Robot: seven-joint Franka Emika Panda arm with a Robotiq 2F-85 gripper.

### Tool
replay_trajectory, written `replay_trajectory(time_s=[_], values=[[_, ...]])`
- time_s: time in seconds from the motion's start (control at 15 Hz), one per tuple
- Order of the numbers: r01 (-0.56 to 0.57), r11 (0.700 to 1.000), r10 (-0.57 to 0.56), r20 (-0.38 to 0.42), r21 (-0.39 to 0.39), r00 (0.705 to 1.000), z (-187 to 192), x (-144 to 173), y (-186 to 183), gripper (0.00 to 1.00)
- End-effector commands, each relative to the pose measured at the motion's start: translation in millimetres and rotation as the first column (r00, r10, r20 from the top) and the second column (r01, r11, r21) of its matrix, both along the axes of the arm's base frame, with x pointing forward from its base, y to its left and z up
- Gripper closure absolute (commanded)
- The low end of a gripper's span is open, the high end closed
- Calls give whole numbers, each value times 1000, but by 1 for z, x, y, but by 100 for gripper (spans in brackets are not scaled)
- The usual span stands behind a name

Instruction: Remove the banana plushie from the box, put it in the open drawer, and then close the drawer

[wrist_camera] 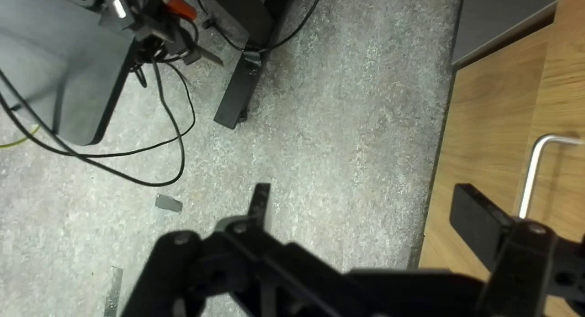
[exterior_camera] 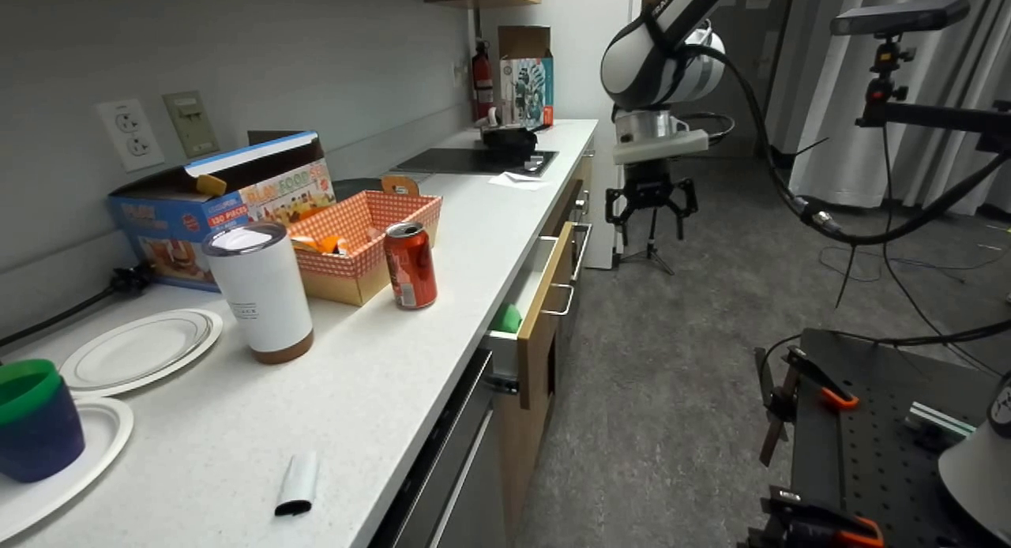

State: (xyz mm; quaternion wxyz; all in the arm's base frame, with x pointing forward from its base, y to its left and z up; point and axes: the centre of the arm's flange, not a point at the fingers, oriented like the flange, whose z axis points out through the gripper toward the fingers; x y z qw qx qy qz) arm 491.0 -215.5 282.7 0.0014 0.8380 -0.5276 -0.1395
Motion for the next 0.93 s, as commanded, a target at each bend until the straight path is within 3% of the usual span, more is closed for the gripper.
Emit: replay_trajectory(time_s=[0.0,0.13,0.27,0.33,0.4,0.87], values=[[-72,997,68,104,33,992,51,-51,-11,0],[-90,994,76,188,67,979,71,-59,-13,0],[-101,988,69,253,116,965,90,-47,1,0],[-113,981,69,262,155,962,97,-45,4,0],[-81,992,57,219,99,974,81,-38,-8,0],[-100,987,66,244,128,967,93,-39,2,0]])
